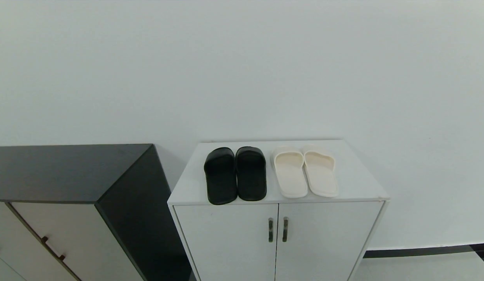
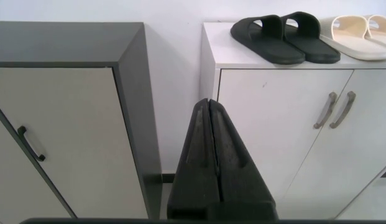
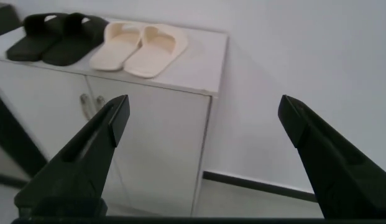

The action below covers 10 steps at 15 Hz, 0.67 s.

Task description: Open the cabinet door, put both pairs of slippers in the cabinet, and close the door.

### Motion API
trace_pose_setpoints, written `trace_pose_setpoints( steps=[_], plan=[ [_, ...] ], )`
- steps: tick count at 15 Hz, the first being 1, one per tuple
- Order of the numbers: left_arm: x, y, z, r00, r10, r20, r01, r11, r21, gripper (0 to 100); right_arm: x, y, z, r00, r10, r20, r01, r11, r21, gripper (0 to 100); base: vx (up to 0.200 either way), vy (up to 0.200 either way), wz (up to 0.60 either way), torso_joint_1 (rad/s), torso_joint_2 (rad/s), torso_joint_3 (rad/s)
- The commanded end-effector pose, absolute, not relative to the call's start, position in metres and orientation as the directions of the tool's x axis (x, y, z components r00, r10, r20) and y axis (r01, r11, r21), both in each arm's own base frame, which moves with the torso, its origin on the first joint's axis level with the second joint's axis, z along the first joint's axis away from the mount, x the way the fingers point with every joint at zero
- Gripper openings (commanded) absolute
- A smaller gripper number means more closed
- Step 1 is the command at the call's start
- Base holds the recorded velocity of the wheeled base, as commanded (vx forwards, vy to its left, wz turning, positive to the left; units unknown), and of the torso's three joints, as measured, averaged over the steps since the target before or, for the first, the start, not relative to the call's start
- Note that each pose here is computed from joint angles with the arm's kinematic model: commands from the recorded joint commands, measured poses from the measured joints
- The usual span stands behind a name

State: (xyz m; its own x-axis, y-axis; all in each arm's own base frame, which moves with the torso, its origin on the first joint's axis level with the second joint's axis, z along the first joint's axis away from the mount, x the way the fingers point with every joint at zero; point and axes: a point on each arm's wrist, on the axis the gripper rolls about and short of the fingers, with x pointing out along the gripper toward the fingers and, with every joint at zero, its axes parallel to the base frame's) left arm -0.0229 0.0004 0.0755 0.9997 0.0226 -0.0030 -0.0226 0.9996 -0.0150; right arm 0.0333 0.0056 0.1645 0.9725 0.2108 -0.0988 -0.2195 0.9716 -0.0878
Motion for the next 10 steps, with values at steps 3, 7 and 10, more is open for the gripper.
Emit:
trace_pose_setpoints(
  steps=[3,7,10],
  plan=[
    [-0.023,0.0,0.076,1.0,0.023,-0.003,-0.023,1.0,-0.015,0,0.142,0.044,0.168,0.901,0.333,-0.278,-0.347,0.938,-0.004,100,0.0,0.0,0.0,0.0,0.0,0.0],
    [-0.023,0.0,0.075,1.0,0.023,-0.005,-0.023,1.0,-0.015,0,0.189,0.111,0.172,0.939,0.267,-0.217,-0.239,0.96,0.145,100,0.0,0.0,0.0,0.0,0.0,0.0],
    [-0.023,0.0,0.075,1.0,0.023,-0.005,-0.023,1.0,-0.015,0,0.232,0.146,0.17,0.962,0.172,-0.211,-0.145,0.979,0.141,100,0.0,0.0,0.0,0.0,0.0,0.0]
  ],
)
